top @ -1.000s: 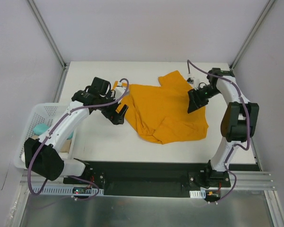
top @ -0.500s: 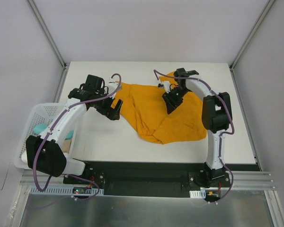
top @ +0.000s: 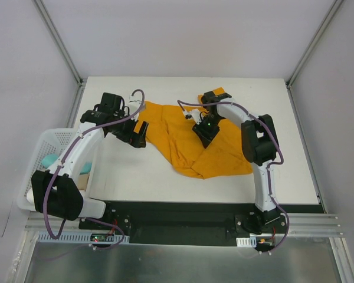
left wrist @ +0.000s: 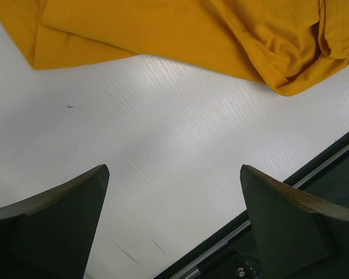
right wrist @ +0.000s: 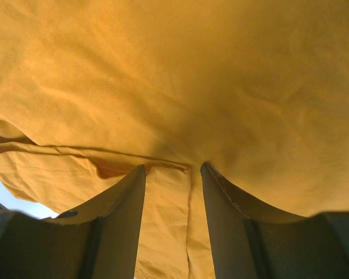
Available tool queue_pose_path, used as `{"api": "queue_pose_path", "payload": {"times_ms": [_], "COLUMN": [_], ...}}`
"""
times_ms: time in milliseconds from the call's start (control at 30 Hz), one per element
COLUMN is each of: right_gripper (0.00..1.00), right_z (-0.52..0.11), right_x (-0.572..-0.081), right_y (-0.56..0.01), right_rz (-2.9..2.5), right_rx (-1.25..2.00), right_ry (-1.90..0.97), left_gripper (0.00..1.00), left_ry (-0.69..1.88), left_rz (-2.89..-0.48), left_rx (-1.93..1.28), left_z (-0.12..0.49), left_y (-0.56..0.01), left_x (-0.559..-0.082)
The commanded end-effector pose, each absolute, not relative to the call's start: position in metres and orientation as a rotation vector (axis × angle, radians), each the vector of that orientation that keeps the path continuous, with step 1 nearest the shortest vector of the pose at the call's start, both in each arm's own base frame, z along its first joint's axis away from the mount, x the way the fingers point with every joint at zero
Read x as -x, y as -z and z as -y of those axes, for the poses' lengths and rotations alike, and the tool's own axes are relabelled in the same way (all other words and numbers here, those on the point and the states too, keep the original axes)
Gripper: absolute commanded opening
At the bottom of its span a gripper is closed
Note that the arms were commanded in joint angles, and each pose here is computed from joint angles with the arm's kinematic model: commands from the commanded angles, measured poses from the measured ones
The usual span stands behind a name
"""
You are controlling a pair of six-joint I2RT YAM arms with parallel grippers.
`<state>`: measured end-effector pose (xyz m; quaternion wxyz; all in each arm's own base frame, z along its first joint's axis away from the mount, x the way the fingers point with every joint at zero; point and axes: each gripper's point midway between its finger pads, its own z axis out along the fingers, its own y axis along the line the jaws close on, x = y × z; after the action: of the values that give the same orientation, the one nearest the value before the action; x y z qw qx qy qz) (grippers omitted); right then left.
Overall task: Roll the t-shirts
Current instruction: Flatten out the T-shirt at the center of the board.
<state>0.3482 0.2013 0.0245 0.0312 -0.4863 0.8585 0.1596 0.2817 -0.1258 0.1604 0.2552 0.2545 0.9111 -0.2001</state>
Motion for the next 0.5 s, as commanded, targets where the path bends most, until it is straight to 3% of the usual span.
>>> {"api": "queue_pose_path", "payload": {"times_ms": [0, 300, 467], "right_gripper": [0.48, 0.36, 0.24], "right_z": [-0.195, -0.197, -0.198], "right_x": [-0.361, -0.359, -0.359], "right_y": [-0.025, -0.026, -0.041], "right_rz": [-2.636, -2.617, -2.576], "right_rx": [1.511, 1.548, 1.541], "right_ry": [-0.372, -0.295, -0.229], "left_gripper": [0.96, 0.96, 0.96], "left_ry": [0.613, 0.609, 0.606], "left_rz": [-2.455, -2.454, -2.450], "left_rx": [-0.672, -0.669, -0.658], "left_z": [0.131, 0.131, 0.130], "left_y": [-0.167, -0.168, -0.171], "left_x": [-0.274, -0.279, -0.285]}}
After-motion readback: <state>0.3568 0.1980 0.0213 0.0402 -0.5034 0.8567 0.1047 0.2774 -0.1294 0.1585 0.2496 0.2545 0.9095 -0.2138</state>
